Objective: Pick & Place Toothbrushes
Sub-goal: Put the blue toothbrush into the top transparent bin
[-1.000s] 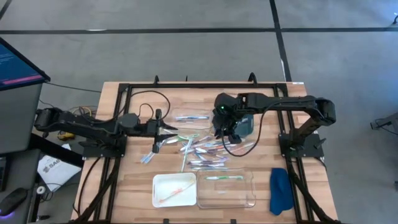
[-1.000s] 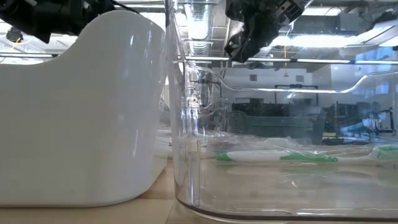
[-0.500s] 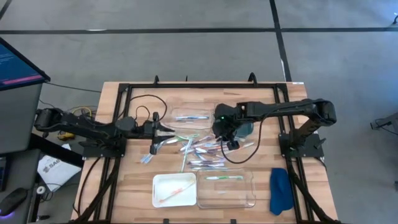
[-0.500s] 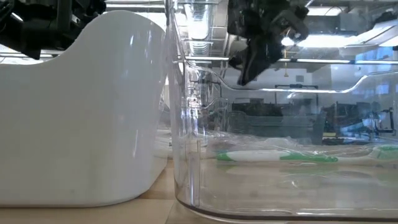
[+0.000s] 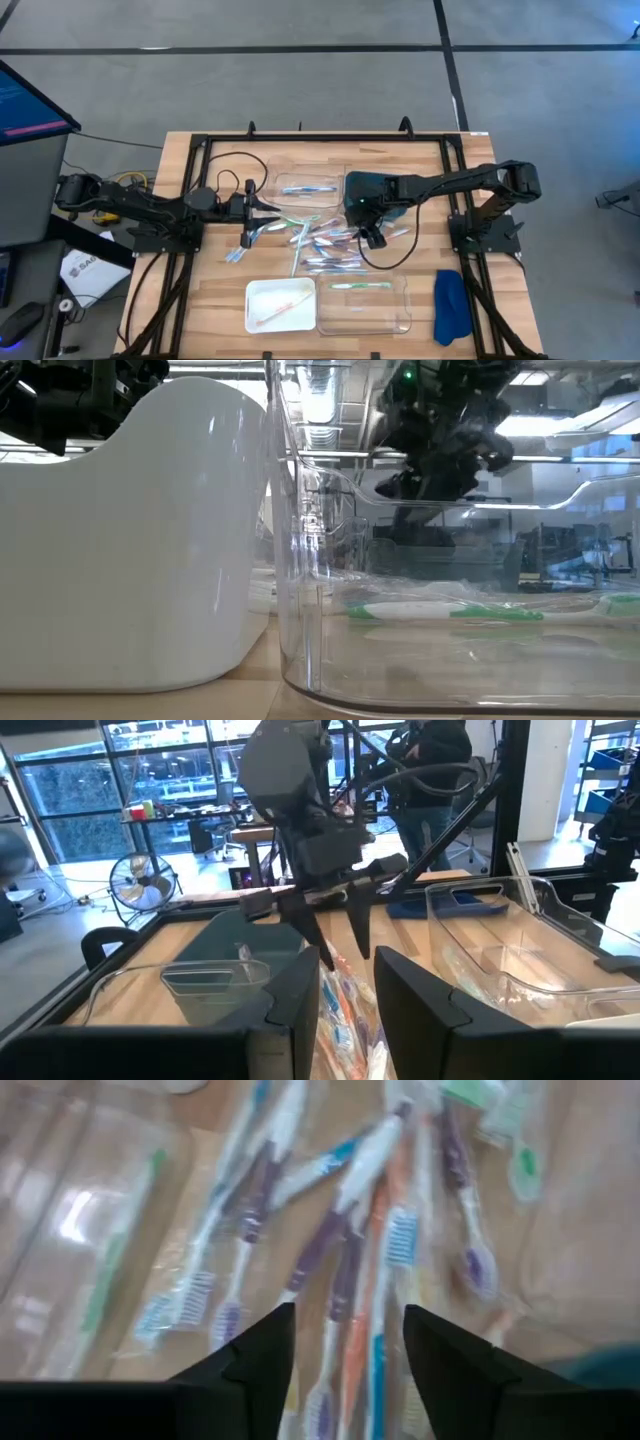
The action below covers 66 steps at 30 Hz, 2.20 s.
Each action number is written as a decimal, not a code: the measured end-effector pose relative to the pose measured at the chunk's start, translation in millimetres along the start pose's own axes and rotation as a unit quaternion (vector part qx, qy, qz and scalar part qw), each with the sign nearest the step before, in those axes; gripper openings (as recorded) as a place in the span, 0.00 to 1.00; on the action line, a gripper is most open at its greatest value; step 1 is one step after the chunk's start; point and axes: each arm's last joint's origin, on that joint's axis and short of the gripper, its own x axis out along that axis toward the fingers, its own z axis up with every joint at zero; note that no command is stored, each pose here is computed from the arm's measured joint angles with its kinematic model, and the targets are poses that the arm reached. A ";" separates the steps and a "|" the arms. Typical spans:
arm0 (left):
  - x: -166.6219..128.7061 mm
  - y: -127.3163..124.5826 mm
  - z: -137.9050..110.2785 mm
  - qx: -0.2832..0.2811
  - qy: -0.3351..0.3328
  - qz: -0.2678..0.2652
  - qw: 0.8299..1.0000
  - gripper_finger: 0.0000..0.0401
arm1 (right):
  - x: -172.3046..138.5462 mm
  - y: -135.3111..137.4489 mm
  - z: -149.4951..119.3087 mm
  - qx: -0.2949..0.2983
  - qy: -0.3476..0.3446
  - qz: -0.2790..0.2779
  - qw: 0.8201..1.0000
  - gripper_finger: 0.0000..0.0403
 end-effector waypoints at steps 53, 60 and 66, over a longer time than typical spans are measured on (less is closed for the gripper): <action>-1.9 0.1 -5.5 0.012 0.012 0.007 1.000 0.23 | 41.8 6.2 4.0 -0.055 0.152 -0.071 0.984 0.39; -1.9 0.1 -5.6 0.012 0.013 0.007 1.000 0.23 | 52.8 -1.4 -3.1 -0.043 0.171 -0.071 0.982 0.39; -1.9 0.1 -5.8 0.013 0.014 0.008 1.000 0.23 | 63.6 -1.4 -7.7 -0.043 0.188 -0.064 0.979 0.36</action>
